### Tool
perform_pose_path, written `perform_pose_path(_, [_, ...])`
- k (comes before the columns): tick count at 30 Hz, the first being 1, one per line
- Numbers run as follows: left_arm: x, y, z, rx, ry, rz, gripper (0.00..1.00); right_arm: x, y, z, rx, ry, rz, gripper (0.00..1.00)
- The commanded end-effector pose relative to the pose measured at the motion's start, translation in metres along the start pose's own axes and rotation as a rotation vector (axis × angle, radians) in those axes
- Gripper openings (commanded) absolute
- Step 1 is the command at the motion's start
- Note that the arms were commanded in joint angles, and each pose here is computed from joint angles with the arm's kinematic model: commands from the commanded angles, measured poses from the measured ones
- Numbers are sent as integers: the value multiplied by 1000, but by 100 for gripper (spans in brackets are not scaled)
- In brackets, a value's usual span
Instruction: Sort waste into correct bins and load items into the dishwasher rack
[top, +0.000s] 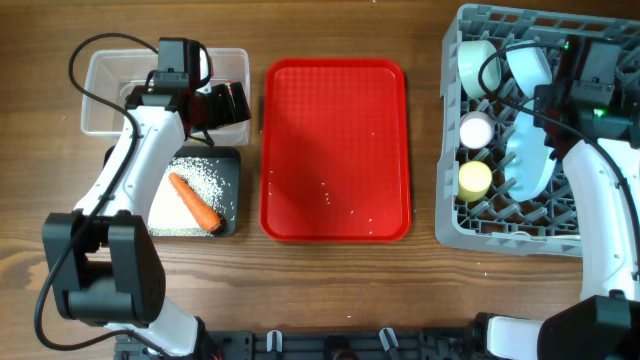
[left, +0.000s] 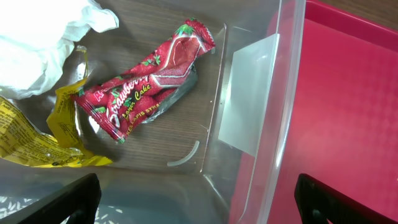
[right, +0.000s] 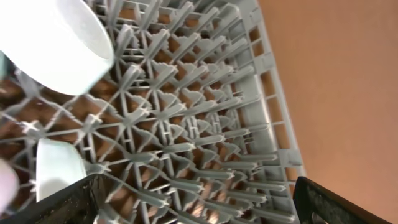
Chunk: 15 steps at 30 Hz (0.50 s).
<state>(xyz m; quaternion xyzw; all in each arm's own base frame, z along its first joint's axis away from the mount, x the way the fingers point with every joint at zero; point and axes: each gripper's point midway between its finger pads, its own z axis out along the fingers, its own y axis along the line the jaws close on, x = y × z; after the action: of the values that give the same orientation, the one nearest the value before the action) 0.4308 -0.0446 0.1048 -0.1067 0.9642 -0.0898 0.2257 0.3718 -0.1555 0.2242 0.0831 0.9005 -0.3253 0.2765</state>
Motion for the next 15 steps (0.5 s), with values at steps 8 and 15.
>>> perform_pose_path(8, [1,-1,0,8,1,-5,100,-72,-50,-103,-131,-365,309,100])
perform_pose_path(15, [1,-1,0,8,1,-5,100,-82,10,-292,-1039,-764,244,100])
